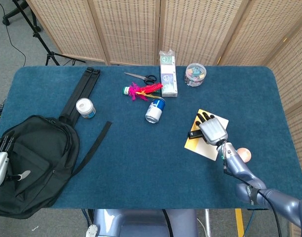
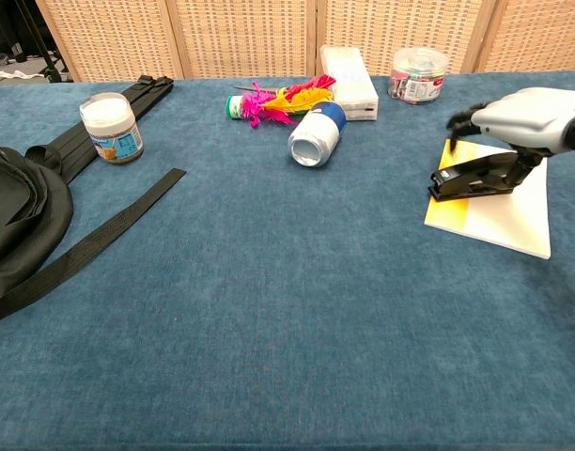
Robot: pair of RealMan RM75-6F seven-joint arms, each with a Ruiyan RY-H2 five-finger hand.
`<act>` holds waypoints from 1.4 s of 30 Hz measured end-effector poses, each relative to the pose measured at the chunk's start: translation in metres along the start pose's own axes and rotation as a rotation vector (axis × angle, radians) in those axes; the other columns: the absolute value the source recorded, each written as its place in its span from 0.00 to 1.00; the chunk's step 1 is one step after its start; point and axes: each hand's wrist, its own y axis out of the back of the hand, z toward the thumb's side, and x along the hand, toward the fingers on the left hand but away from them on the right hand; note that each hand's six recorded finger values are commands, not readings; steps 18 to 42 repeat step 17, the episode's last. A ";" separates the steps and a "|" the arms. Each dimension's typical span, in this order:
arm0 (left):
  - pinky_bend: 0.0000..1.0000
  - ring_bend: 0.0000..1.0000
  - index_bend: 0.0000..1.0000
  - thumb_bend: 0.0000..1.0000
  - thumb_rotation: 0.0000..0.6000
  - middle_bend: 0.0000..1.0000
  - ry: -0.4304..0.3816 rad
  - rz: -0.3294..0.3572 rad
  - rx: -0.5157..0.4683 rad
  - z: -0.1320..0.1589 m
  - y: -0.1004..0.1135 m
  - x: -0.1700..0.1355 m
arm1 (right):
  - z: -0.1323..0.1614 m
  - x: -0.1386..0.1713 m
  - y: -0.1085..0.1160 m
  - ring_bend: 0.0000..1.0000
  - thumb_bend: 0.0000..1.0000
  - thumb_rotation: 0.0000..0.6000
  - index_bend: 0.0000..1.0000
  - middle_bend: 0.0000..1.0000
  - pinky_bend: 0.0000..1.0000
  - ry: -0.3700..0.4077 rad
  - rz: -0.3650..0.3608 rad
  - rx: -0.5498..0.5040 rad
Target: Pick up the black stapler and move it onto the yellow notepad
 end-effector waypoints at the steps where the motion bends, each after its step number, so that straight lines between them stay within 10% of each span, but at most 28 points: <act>1: 0.01 0.00 0.00 0.00 1.00 0.00 -0.001 0.001 -0.003 0.000 0.001 0.000 | 0.000 0.002 0.003 0.00 0.41 1.00 0.03 0.00 0.14 0.002 -0.005 -0.005; 9: 0.01 0.00 0.00 0.00 1.00 0.00 -0.017 0.008 -0.020 0.000 0.004 -0.005 | -0.003 0.041 0.049 0.00 0.40 1.00 0.03 0.00 0.13 0.004 -0.120 -0.050; 15: 0.01 0.00 0.00 0.00 1.00 0.00 -0.029 0.014 -0.014 0.001 0.005 -0.009 | -0.028 0.098 0.066 0.00 0.00 1.00 0.02 0.00 0.01 -0.088 -0.253 -0.122; 42: 0.01 0.00 0.00 0.00 1.00 0.00 -0.040 0.032 -0.002 0.003 0.006 -0.011 | -0.041 0.120 0.062 0.00 0.00 1.00 0.00 0.00 0.00 -0.143 -0.295 -0.159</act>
